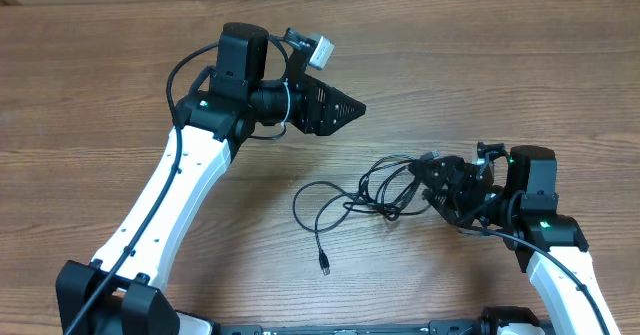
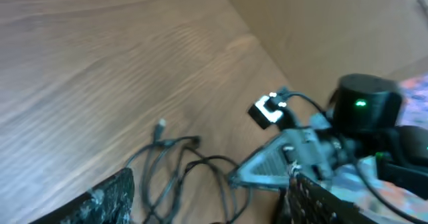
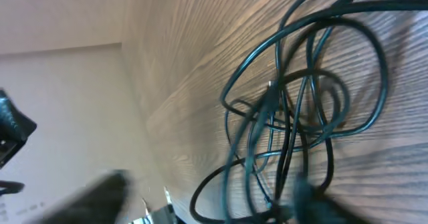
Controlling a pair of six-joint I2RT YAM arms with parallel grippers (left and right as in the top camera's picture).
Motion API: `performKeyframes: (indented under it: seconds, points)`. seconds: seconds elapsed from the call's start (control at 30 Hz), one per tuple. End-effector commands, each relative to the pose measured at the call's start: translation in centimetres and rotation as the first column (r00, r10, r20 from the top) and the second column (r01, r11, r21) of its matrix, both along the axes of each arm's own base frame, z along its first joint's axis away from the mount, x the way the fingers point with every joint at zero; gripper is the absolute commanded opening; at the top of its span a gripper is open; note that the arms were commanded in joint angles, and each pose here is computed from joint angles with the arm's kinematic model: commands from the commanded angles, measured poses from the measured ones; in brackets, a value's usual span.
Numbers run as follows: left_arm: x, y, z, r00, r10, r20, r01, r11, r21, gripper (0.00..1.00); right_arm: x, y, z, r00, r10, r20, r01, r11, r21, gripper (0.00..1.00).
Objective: Untangle cables
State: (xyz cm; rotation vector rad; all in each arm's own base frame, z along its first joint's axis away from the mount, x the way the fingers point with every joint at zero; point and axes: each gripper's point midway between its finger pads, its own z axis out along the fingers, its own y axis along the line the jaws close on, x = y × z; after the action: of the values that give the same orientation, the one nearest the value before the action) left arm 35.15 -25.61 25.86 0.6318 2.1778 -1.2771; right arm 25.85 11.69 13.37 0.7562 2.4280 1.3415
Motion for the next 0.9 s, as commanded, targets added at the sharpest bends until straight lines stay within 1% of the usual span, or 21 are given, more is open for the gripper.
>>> performKeyframes:
  seconds: [0.0,0.1,0.23,0.33,0.4,0.47,0.5,0.53,0.57,0.63,0.67,0.7,0.73,0.77,0.8,0.87]
  points:
    - [1.5,1.5,-0.9,0.993,0.111,0.047,-0.116,0.987,0.108,0.75,-0.1,0.2,0.1,1.0,0.009,0.008,-0.01,1.0,0.005,0.9]
    - [2.2,2.4,-1.8,0.982,0.184,0.029,-0.187,0.969,0.161,0.79,-0.1,0.0,-0.1,1.0,0.001,0.0,-0.001,1.0,-0.006,0.91]
    - [2.1,2.5,-2.0,0.983,0.184,0.025,-0.186,0.969,0.165,0.82,-0.3,-0.2,-1.0,0.999,-0.016,-0.028,0.015,0.999,-0.05,0.91]
    - [2.0,2.5,-2.1,0.982,0.187,0.018,-0.187,0.967,0.172,0.83,-0.5,0.6,-1.2,1.0,0.014,-0.021,-0.015,0.998,-0.065,0.91]
    - [2.0,2.6,-2.2,0.982,0.187,0.017,-0.187,0.967,0.173,0.83,-0.4,1.0,-1.8,1.0,0.019,-0.023,-0.022,0.994,-0.104,0.89]
    - [2.0,2.6,-2.2,0.982,0.187,0.016,-0.187,0.967,0.173,0.83,-0.3,1.2,-2.6,0.999,-0.001,-0.051,-0.006,0.991,-0.133,0.7]
    - [1.9,2.6,-2.2,0.982,0.187,0.013,-0.187,0.967,0.175,0.83,-0.2,1.3,-3.1,0.998,-0.013,-0.068,0.003,0.99,-0.144,0.58]
    - [1.9,2.6,-2.3,0.982,0.187,0.01,-0.186,0.967,0.177,0.83,-0.1,1.5,-3.2,0.998,-0.009,-0.069,-0.002,0.989,-0.147,0.51]
    - [1.8,2.6,-2.3,0.982,0.187,0.008,-0.186,0.966,0.178,0.83,0.0,1.7,-3.4,0.998,-0.002,-0.07,-0.008,0.989,-0.146,0.48]
    - [1.7,2.6,-2.4,0.982,0.187,0.001,-0.184,0.966,0.182,0.83,0.3,2.1,-4.1,0.997,0.01,-0.079,-0.022,0.988,-0.154,0.46]
    - [1.7,2.6,-2.5,0.982,0.187,0.0,-0.184,0.966,0.182,0.83,0.4,2.2,-4.7,0.996,0.012,-0.091,-0.026,0.986,-0.162,0.38]
    - [1.7,2.6,-2.5,0.982,0.187,-0.001,-0.184,0.966,0.182,0.83,0.3,2.3,-5.3,0.994,0.016,-0.111,-0.034,0.985,-0.168,0.24]
    - [1.7,2.6,-2.5,0.982,0.187,-0.002,-0.184,0.966,0.183,0.83,0.2,2.5,-5.8,0.991,0.02,-0.13,-0.042,0.985,-0.17,0.13]
    - [1.7,2.7,-2.5,0.982,0.187,-0.004,-0.183,0.966,0.184,0.83,0.1,2.5,-6.2,0.989,0.022,-0.145,-0.047,0.984,-0.172,0.04]
    - [1.6,2.7,-2.6,0.982,0.187,-0.009,-0.182,0.965,0.187,0.84,-0.1,2.7,-6.6,0.986,0.031,-0.165,-0.059,0.985,-0.164,0.04]
    - [1.4,2.7,-2.8,0.982,0.187,-0.018,-0.18,0.965,0.191,0.83,-0.2,3.0,-6.3,0.985,0.052,-0.162,-0.075,0.987,-0.143,0.04]
